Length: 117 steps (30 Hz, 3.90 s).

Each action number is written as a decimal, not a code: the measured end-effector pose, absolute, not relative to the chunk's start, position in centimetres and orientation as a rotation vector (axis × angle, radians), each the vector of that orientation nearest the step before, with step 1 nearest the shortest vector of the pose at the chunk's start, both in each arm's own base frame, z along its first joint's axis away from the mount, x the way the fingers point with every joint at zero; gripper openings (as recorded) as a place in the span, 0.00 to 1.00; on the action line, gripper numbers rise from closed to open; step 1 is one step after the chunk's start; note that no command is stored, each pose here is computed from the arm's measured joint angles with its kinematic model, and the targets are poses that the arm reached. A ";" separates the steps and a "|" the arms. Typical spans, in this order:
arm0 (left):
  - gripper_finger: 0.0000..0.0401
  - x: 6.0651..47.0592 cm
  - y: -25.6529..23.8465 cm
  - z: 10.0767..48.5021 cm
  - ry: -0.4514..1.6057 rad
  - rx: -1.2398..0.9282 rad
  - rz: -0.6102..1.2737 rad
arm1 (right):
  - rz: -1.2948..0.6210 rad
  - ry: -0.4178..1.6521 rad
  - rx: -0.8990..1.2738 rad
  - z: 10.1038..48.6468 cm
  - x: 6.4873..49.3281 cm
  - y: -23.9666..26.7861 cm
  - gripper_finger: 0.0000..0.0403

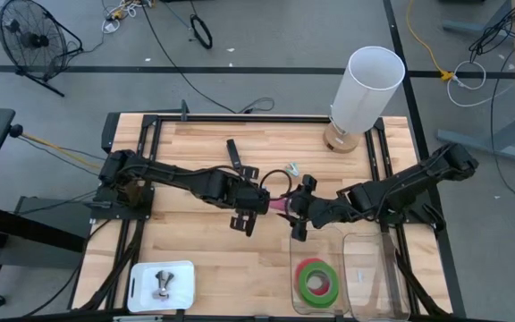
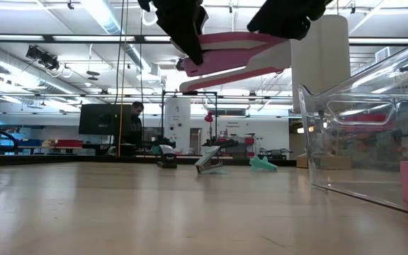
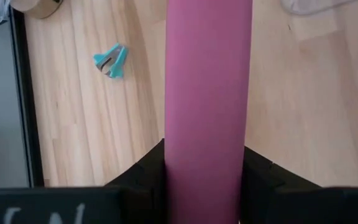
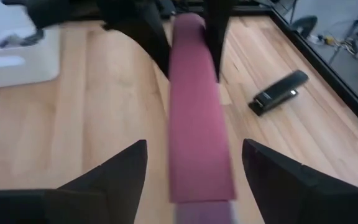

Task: Pick and place Stapler, Stapler remover, tape
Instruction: Put the pink stapler into the right transparent bin

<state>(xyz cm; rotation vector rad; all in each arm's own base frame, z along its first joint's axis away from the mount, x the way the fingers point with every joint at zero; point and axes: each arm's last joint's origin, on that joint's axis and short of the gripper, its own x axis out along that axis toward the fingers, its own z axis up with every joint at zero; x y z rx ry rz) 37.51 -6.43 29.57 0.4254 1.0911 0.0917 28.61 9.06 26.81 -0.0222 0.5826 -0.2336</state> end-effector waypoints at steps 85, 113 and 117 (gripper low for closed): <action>0.65 32.7 -6.1 34.2 1.036 0.152 0.361 | -0.180 1.208 0.808 29.9 8.9 17.4 0.33; 0.65 32.8 -10.1 34.7 0.906 0.102 0.270 | -0.725 1.163 0.876 22.8 9.6 22.8 0.33; 0.65 32.7 -10.6 34.7 0.903 0.104 0.258 | -0.755 1.160 0.854 22.0 10.0 23.2 0.33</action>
